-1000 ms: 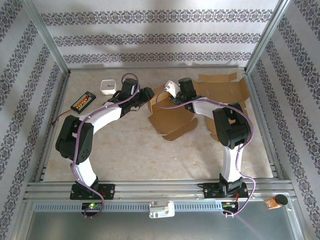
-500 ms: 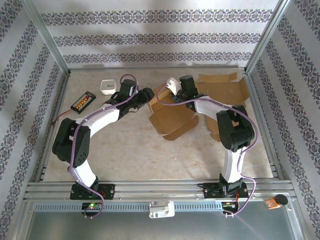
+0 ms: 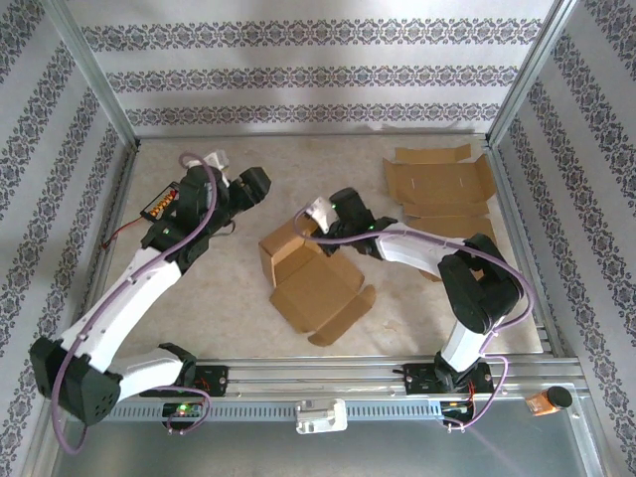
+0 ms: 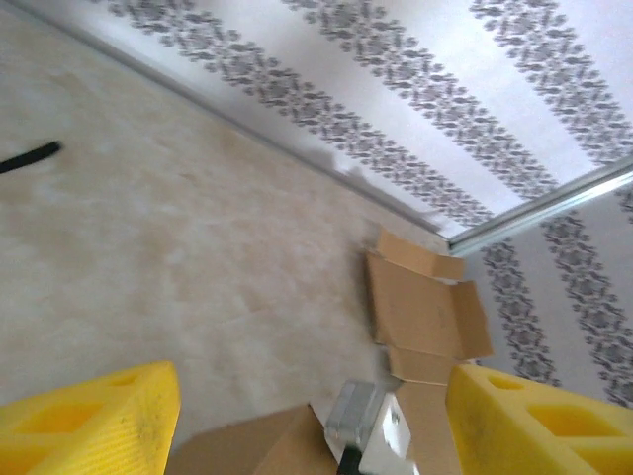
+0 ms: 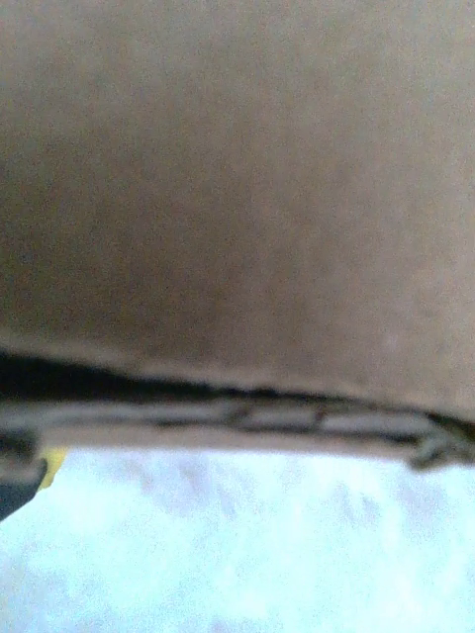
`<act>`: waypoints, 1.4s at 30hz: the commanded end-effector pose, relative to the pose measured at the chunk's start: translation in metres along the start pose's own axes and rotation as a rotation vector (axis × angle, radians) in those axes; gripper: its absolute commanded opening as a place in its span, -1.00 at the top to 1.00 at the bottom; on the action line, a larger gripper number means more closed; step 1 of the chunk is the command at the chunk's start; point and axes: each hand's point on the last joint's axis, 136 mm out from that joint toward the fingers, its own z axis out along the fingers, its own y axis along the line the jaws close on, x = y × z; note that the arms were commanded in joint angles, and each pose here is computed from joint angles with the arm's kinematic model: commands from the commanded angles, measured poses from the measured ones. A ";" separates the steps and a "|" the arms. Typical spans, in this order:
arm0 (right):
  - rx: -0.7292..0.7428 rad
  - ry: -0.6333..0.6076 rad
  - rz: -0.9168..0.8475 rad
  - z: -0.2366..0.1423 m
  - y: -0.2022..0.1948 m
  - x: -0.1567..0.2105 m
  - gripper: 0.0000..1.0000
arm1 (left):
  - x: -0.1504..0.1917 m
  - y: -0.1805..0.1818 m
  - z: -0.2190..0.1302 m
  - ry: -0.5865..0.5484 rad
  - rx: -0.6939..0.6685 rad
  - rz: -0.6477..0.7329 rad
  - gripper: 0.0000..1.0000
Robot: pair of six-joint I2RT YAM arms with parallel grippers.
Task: Fold the paper box
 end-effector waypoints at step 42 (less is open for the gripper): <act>-0.003 -0.216 0.170 0.014 -0.001 -0.002 0.39 | 0.152 0.070 0.020 0.315 -0.240 -0.119 -0.37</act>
